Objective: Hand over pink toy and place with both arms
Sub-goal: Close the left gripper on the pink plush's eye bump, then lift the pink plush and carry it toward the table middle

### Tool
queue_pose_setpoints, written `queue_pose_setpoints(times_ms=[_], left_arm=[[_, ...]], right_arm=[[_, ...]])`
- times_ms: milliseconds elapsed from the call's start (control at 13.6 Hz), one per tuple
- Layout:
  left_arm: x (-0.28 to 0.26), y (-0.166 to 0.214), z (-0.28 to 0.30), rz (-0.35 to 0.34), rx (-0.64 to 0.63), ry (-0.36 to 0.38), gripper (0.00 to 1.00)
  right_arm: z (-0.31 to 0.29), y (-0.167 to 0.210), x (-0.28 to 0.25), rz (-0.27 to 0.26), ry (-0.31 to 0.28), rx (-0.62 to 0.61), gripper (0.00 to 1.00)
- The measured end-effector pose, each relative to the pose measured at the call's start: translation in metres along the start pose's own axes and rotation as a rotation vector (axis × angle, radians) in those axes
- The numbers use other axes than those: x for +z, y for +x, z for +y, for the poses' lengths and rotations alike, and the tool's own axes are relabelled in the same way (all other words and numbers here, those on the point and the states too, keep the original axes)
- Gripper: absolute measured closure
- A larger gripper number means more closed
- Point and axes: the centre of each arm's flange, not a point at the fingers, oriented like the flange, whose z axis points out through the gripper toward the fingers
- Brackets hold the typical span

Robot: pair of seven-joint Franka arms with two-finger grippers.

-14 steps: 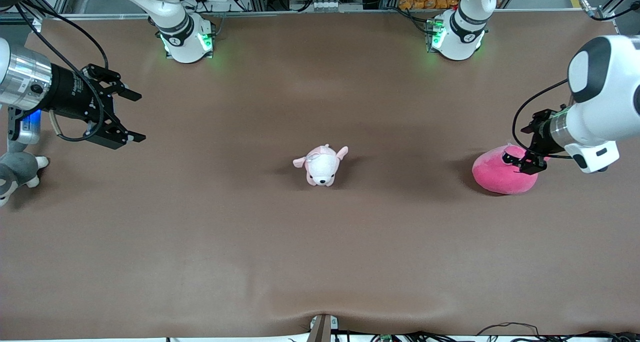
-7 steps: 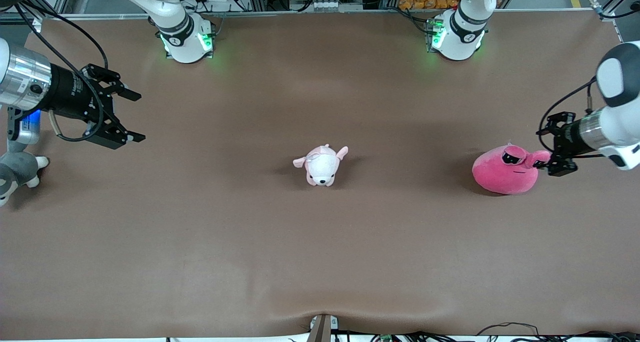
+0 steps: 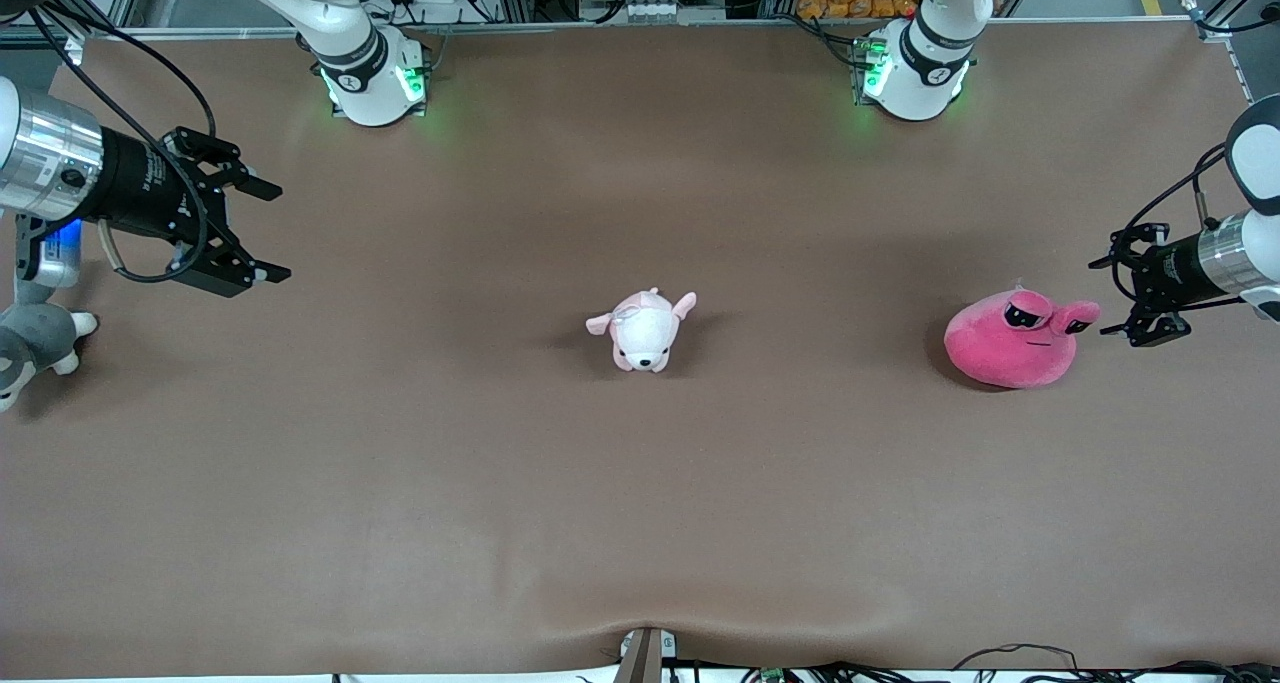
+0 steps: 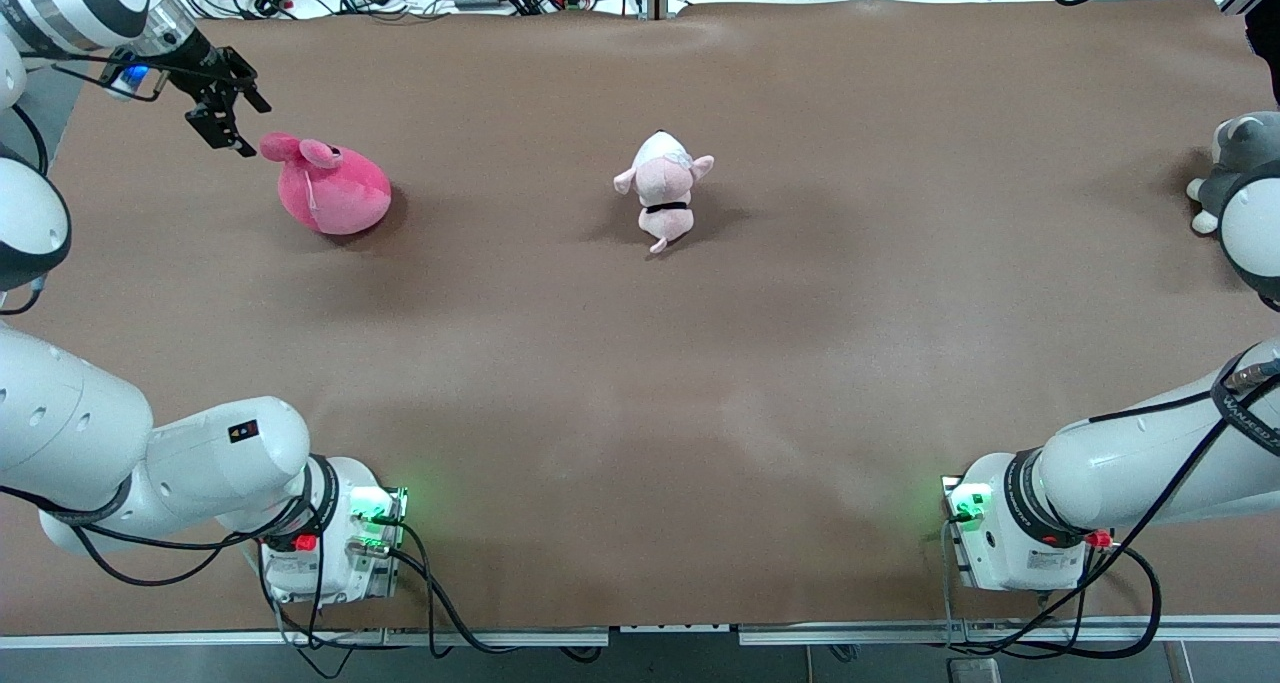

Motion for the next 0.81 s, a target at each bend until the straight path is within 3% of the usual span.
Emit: queue_pose_setpoints(times_ms=[295,442,516,810], left_arm=[[0.035,-0.001,-0.005,0.004,-0.001,-0.014,0.0],[0.051,0.0,-0.007,0.003,-0.003,-0.013,0.06],[0.057,0.0,-0.006,0.001,-0.003,-0.009,0.14],[0.07,-0.013,0.006,-0.003,0.029,-0.003,0.6]], right_arm=[[0.0,0.0,0.0,0.0,-0.001,0.001,0.0],[0.0,0.0,0.0,0.0,-0.001,0.001,0.0],[0.0,0.001,0.0,0.0,-0.001,0.001,0.0],[0.0,0.001,0.0,0.0,-0.001,0.001,0.0]])
